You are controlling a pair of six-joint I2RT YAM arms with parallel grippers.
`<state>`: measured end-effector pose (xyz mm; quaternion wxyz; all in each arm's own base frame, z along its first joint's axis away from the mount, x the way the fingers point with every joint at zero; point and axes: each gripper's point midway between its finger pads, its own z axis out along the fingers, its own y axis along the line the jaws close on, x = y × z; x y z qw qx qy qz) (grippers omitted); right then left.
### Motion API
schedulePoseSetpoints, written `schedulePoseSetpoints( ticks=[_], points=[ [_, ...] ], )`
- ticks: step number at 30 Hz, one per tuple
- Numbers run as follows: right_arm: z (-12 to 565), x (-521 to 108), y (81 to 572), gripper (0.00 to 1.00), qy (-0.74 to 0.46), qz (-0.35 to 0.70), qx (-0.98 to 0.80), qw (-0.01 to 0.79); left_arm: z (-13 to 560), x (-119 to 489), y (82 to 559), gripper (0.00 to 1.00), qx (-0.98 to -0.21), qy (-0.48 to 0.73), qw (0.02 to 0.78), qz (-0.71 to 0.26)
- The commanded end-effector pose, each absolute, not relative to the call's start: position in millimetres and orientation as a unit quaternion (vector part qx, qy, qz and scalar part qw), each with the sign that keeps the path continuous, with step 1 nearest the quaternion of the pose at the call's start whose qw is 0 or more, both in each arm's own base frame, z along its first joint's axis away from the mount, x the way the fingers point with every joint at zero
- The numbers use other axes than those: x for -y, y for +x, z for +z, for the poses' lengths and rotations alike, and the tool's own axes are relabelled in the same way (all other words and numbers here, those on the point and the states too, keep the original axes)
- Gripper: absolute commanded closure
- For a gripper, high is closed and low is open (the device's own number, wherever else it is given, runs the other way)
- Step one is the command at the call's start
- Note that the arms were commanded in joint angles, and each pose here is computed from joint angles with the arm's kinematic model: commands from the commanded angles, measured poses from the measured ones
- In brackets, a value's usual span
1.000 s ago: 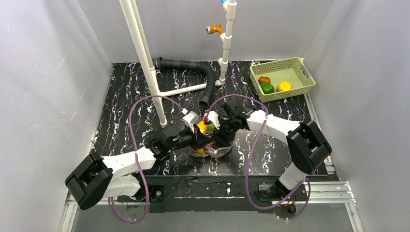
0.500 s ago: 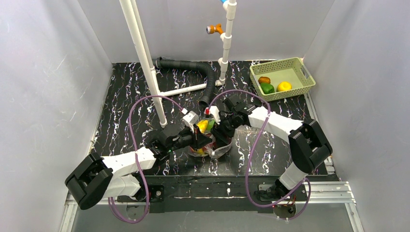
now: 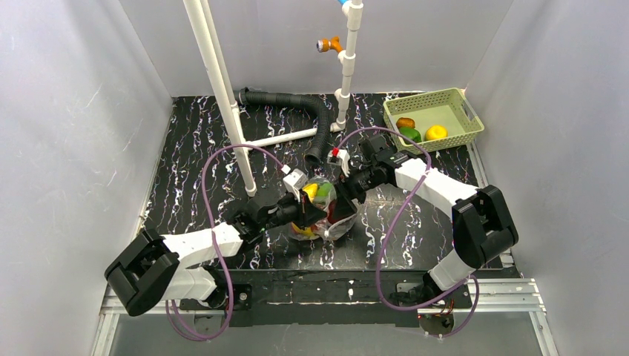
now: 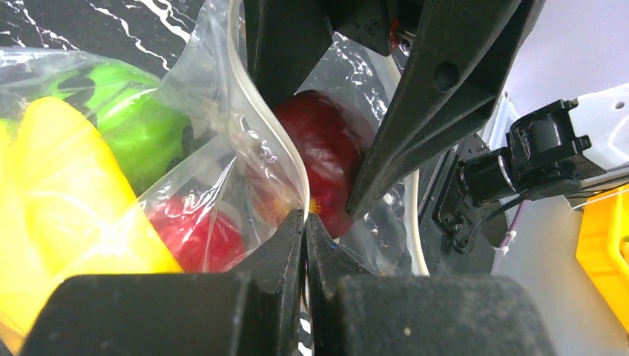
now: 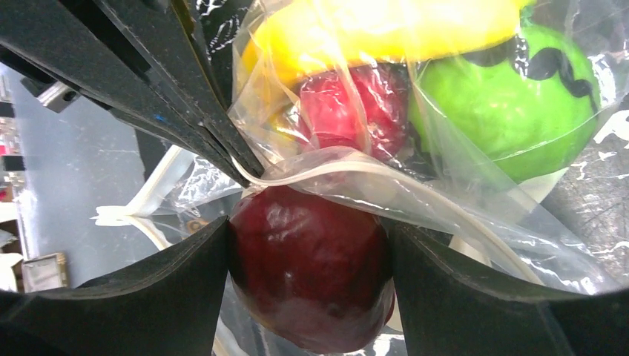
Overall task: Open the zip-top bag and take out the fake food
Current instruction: Pick up the fake fruit from the zipper food storage bag.
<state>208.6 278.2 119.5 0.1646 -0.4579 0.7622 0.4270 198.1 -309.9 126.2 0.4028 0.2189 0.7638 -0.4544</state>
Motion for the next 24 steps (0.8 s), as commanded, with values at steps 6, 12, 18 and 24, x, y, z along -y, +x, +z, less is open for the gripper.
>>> schedulePoseSetpoints(
  ticks=[6,12,18,24],
  points=[
    [176,-288,212,0.82,-0.430,0.520,-0.712,0.196,134,318,200,1.00,-0.758,0.228,0.401,-0.462],
    [176,-287,212,0.82,-0.428,0.521,-0.711,0.198,131,317,203,1.00,-0.766,0.221,0.397,-0.455],
    [176,-284,216,0.83,-0.430,0.510,-0.715,0.209,128,310,207,1.00,-0.776,0.213,0.404,-0.435],
    [155,-275,228,0.85,-0.434,0.454,-0.748,0.214,131,303,211,1.00,-0.781,0.207,0.415,-0.417]
  ],
)
